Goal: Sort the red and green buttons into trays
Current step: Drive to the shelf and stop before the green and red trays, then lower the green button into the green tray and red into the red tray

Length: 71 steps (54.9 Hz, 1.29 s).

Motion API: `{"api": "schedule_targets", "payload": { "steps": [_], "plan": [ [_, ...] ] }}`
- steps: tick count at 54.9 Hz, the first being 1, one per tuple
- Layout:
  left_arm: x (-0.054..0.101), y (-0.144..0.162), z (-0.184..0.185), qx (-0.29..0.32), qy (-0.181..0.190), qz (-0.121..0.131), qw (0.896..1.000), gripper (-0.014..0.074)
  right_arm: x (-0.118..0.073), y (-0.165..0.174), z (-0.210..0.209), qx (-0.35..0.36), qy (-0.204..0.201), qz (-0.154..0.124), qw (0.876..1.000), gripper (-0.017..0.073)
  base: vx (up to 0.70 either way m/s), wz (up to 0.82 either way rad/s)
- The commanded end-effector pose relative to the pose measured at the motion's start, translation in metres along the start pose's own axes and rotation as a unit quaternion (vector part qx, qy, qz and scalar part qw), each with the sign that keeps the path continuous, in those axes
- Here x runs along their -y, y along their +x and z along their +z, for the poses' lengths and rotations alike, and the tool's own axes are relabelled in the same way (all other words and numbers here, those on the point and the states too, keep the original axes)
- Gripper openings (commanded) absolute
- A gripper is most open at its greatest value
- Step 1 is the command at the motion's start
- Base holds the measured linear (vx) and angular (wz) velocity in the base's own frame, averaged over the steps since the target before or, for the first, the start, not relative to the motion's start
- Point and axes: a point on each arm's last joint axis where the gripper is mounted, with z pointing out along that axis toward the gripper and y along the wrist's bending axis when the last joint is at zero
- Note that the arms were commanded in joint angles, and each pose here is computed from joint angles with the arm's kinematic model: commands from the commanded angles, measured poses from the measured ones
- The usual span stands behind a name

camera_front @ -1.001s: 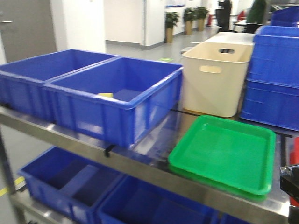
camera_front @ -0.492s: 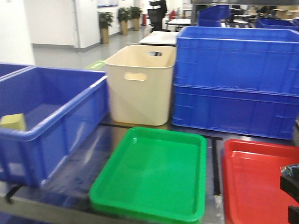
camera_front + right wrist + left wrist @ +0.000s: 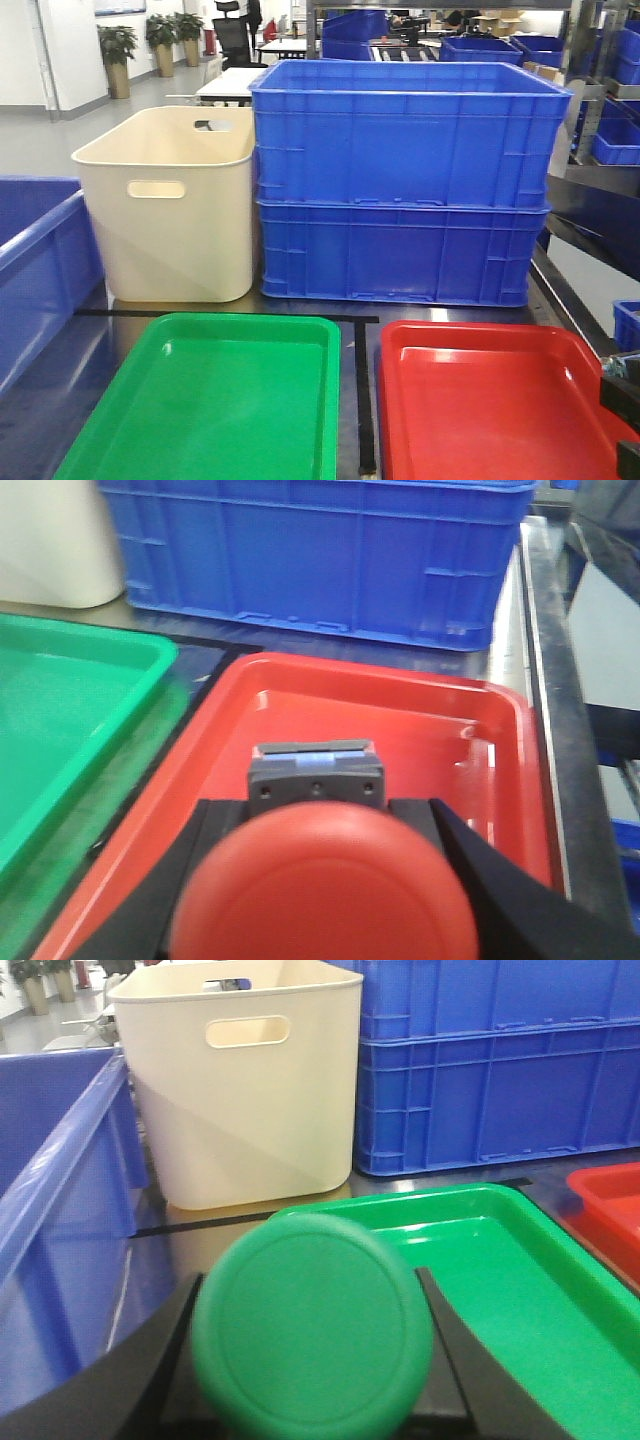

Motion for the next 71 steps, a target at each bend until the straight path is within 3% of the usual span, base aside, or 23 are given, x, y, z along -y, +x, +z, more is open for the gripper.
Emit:
{"api": "schedule_targets", "payload": {
  "steps": [1,71],
  "plan": [
    [0.0016,-0.0178,-0.0029,0.06,0.01,-0.004,0.998,0.0003,-0.0001,-0.018,-0.0067,0.063,-0.003,-0.004,0.998,-0.0009,0.14,-0.19],
    [0.0016,-0.0181,-0.003,0.061,0.01,-0.004,0.998,0.0003,-0.0003,-0.0186,-0.0068,0.067,-0.004,-0.003,0.998,-0.0009,0.05,-0.05]
  ]
}}
